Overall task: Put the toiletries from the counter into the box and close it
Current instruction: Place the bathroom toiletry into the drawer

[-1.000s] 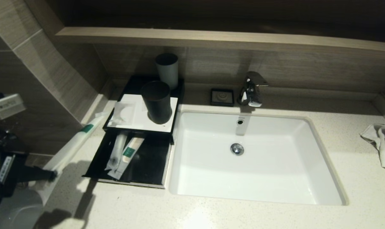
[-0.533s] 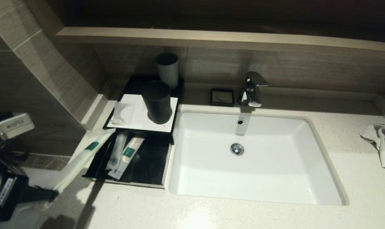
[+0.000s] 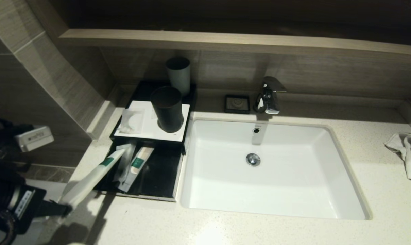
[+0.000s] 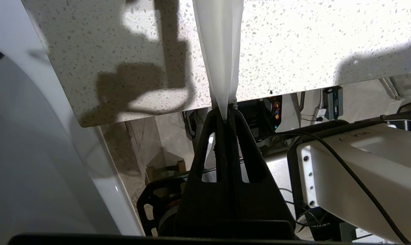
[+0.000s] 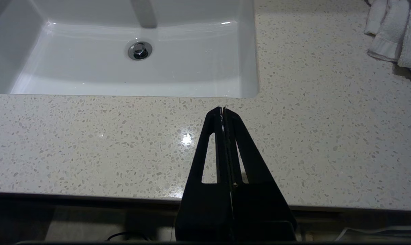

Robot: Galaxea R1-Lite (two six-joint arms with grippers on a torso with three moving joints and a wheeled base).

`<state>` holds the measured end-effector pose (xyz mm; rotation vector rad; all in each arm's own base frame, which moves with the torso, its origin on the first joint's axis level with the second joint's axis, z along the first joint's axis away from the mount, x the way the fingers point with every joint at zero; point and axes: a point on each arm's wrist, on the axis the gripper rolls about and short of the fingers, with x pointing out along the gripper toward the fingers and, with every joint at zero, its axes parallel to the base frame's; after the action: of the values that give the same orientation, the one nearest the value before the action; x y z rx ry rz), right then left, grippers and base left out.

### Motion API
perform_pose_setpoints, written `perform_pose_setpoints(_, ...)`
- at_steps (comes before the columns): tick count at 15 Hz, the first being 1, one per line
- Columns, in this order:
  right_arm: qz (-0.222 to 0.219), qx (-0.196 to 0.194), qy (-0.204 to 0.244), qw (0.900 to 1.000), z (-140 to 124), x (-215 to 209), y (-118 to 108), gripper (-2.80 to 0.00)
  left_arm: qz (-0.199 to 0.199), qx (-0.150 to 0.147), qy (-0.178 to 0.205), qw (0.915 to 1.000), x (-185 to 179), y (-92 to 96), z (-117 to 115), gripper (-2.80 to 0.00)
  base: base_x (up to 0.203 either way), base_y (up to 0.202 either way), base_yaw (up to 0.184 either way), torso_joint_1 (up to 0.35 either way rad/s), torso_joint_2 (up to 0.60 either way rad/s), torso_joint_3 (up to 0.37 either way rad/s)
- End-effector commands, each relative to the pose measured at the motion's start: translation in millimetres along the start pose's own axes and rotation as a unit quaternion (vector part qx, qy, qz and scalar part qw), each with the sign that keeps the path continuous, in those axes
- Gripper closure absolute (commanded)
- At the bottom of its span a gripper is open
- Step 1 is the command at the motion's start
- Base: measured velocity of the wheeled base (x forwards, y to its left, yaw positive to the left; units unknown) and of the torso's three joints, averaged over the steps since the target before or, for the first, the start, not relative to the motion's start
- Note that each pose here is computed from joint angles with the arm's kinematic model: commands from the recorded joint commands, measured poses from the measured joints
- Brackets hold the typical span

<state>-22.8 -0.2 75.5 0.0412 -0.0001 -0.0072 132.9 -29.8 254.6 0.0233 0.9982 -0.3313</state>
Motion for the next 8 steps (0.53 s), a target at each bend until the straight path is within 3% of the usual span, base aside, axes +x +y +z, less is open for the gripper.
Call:
perform_pose_setpoints(1, 0.0, 0.0, 0.0, 1.0, 0, 0, 0, 0.0, 0.0, -0.002, 0.013, 0.9999, 6, 1.0, 3, 0.0, 0.0, 0.0, 0.0, 0.0, 0.0, 0.0)
perform_pose_setpoints(8, 0.0, 0.0, 0.0, 1.0, 0, 0, 0, 0.0, -0.002, -0.007, 0.019, 0.9998, 20, 3.4, 16, 0.0, 0.0, 0.0, 0.0, 0.0, 0.0, 0.0)
